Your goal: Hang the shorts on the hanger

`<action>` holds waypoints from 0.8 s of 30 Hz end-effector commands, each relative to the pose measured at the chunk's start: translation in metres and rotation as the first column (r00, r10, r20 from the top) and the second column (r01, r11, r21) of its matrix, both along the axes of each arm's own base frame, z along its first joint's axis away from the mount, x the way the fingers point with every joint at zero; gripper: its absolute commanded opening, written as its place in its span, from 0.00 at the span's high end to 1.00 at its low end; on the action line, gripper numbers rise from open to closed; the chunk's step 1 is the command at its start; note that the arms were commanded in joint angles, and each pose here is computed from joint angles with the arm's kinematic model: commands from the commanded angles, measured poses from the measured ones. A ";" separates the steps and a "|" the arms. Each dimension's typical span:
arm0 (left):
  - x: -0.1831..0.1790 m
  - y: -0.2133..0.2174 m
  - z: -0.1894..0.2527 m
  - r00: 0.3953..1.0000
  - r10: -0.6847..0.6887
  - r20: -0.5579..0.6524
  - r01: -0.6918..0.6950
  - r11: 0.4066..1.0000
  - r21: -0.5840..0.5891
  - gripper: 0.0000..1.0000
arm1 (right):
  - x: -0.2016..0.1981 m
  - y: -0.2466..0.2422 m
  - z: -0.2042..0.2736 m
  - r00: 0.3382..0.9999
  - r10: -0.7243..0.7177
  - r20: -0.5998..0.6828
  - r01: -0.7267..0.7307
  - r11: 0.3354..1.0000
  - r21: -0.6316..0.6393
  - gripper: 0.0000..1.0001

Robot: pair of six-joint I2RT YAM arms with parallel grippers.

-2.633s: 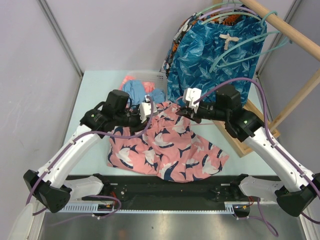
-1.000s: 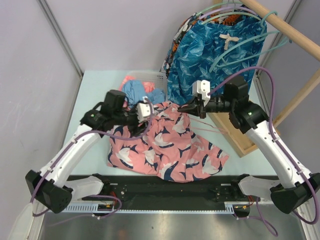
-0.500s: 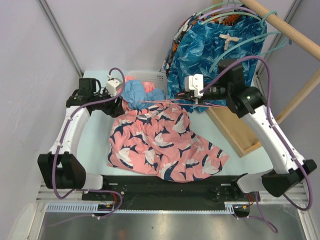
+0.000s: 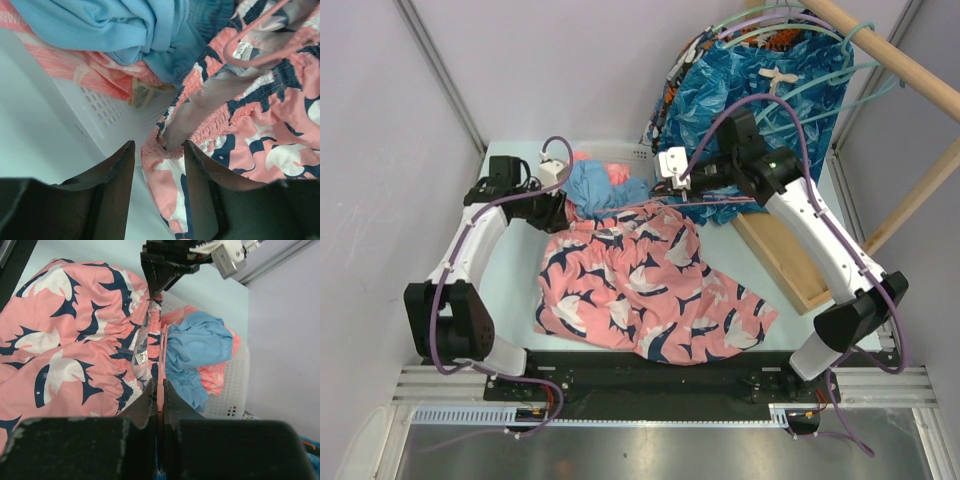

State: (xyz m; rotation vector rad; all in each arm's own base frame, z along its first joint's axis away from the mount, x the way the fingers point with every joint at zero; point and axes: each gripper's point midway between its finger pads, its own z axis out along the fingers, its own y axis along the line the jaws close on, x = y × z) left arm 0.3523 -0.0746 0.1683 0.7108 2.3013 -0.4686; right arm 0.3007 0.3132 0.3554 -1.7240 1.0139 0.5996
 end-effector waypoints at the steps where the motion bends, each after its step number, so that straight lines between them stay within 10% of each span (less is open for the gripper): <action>1: 0.008 0.002 -0.007 1.000 0.030 0.011 -0.030 0.999 0.042 0.53 | -0.001 0.013 0.018 0.995 0.054 0.081 -0.056 0.998 0.021 1.00; 12: 0.004 -0.017 0.010 0.997 -0.055 0.056 0.054 0.998 0.017 0.94 | -0.011 0.036 -0.006 0.991 0.131 0.022 -0.130 0.991 -0.016 1.00; 24: -0.026 -0.051 0.053 0.932 -0.232 0.279 0.222 0.973 0.069 1.00 | -0.018 0.046 -0.008 0.983 0.174 -0.065 -0.174 0.985 0.005 1.00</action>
